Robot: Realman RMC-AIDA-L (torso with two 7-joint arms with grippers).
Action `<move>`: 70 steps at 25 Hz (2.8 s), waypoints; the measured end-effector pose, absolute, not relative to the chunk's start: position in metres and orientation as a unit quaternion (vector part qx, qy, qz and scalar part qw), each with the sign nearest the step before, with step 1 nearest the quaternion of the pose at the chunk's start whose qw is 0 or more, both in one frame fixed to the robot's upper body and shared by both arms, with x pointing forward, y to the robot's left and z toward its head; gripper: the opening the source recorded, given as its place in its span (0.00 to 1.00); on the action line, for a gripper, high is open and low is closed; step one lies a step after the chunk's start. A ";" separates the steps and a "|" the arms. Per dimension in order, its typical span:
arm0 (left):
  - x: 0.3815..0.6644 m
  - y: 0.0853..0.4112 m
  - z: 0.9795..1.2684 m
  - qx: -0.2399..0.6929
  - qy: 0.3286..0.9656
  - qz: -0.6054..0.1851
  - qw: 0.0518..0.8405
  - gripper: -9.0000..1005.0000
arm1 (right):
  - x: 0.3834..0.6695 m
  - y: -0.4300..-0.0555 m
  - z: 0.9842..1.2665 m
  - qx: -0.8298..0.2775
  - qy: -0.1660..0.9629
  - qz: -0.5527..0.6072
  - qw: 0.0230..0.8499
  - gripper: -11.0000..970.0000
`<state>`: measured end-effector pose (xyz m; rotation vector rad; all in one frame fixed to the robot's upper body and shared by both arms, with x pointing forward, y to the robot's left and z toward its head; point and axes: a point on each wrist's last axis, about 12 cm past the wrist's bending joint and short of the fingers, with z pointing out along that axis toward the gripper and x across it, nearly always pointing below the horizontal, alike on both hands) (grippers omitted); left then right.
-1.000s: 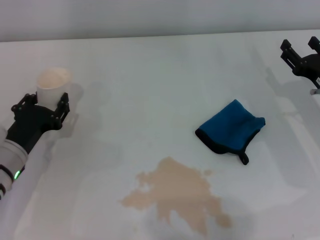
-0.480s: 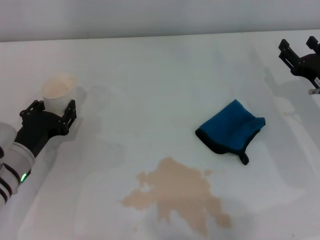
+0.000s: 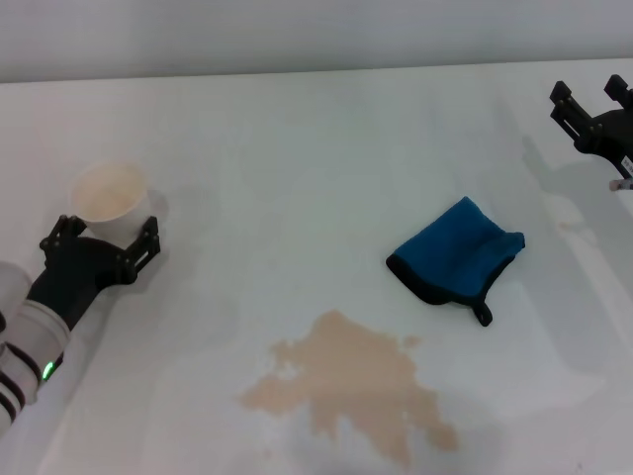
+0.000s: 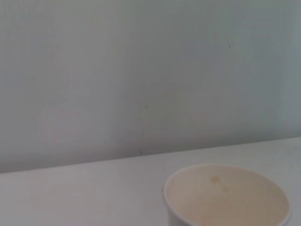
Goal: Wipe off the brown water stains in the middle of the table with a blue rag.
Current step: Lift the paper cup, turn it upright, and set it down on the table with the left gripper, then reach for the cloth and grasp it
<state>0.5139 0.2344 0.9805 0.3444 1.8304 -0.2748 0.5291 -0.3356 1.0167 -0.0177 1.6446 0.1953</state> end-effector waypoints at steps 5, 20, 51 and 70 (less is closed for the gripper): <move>0.507 0.234 0.978 0.138 0.788 -0.124 0.587 0.81 | 0.528 -0.336 1.016 -0.008 0.732 0.087 0.676 0.82; 0.461 0.239 0.967 0.084 0.785 -0.146 0.596 0.89 | 0.528 -0.335 1.019 0.014 0.728 0.139 0.671 0.82; 0.405 0.272 0.976 -0.008 0.728 -0.146 0.670 0.89 | 0.595 -0.282 1.192 -0.381 0.870 0.156 0.272 0.80; 0.419 0.268 0.987 0.004 0.702 -0.158 0.695 0.89 | 0.569 -0.274 1.136 -0.140 0.962 0.218 0.083 0.80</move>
